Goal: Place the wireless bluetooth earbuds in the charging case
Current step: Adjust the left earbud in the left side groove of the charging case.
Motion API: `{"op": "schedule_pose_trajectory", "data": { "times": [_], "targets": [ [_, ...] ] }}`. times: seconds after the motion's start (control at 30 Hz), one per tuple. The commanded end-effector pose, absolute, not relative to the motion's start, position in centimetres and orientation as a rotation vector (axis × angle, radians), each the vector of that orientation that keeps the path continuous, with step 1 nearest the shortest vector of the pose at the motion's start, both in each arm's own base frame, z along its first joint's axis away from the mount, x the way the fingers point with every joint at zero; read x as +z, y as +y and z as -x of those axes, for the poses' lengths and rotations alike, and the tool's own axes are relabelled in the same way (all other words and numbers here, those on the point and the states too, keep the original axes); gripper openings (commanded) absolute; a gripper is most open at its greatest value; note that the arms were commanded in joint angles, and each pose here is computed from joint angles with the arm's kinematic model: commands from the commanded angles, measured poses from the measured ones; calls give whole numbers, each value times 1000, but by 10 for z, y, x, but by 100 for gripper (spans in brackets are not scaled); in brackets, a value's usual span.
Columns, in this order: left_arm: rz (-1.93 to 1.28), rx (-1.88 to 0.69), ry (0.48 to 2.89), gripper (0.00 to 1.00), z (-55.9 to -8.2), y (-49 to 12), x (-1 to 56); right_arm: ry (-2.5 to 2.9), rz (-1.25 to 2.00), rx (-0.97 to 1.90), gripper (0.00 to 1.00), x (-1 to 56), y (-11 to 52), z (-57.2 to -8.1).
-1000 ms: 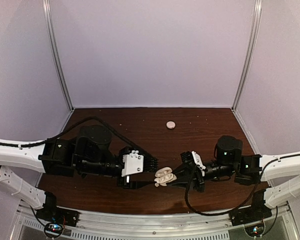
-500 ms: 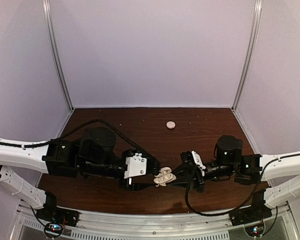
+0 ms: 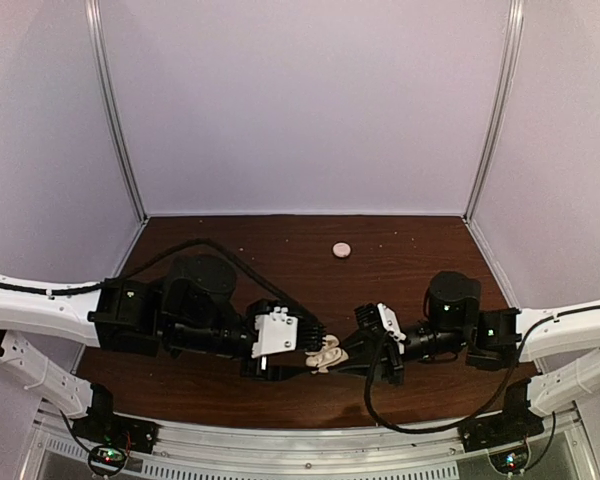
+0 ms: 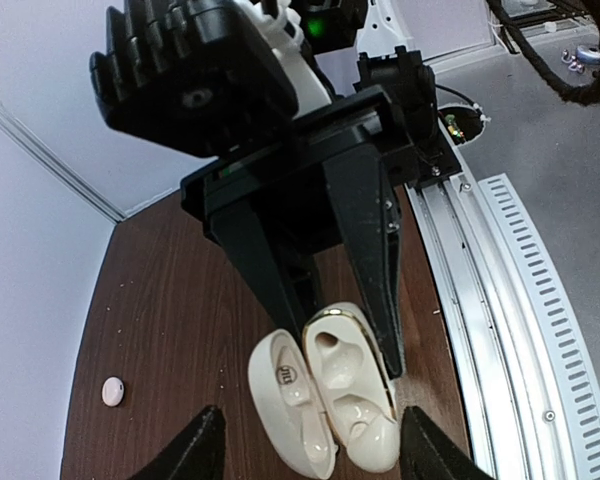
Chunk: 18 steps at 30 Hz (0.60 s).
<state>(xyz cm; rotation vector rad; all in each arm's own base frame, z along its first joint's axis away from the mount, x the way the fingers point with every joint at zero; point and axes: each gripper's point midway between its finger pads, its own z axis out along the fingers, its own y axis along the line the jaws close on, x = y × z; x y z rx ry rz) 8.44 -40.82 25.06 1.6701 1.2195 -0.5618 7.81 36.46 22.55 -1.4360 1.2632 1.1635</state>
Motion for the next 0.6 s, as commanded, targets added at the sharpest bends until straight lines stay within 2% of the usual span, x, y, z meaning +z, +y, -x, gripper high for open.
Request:
{"op": "schedule_pose_trajectory", "data": {
  "times": [0.0, 0.57],
  "targets": [
    [-1591, -570, 1199, 60, -94, -418, 270, 1178, 1441, 1180, 0, 245, 370, -70],
    [-1564, -651, 1207, 60, -95, -420, 274, 1147, 1457, 1180, 0, 248, 374, -61]
  ]
}}
